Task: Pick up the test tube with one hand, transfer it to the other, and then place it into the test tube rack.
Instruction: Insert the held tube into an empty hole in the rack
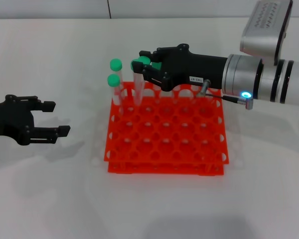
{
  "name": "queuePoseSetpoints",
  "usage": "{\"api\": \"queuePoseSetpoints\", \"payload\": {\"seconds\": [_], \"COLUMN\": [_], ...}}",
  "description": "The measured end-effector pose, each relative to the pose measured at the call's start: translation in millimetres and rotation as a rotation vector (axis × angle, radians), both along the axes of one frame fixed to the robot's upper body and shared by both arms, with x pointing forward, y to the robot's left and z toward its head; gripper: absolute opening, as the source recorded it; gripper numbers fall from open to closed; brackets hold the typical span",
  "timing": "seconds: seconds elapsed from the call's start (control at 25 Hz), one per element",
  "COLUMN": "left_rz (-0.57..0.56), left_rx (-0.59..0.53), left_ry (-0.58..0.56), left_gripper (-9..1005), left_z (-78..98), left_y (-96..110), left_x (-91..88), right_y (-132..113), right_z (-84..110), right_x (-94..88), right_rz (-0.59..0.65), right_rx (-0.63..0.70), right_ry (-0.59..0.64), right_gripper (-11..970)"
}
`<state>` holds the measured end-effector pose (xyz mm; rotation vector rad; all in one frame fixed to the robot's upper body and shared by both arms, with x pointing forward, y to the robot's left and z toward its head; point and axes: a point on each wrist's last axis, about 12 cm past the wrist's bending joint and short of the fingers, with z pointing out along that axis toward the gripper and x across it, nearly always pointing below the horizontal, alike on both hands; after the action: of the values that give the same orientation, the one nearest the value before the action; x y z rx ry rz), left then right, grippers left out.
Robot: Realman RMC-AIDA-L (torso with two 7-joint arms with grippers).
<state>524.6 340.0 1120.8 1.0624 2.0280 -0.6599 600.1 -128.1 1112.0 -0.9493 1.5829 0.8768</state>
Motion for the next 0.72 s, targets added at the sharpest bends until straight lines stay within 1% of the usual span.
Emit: {"api": "queuePoseSetpoints", "payload": {"seconds": [0.72], "left_rz": [0.001], "left_rx": [0.002], "left_ry": [-0.001], "left_gripper": [762], "left_z": [0.0], "left_y": [0.2], "left_x": [0.1], "right_y": [4.7], "right_z": [-3.3], "right_x": [-2.0], "right_rz": [0.015], "right_rx": [-0.025], "right_ry": [0.005], "right_gripper": [309]}}
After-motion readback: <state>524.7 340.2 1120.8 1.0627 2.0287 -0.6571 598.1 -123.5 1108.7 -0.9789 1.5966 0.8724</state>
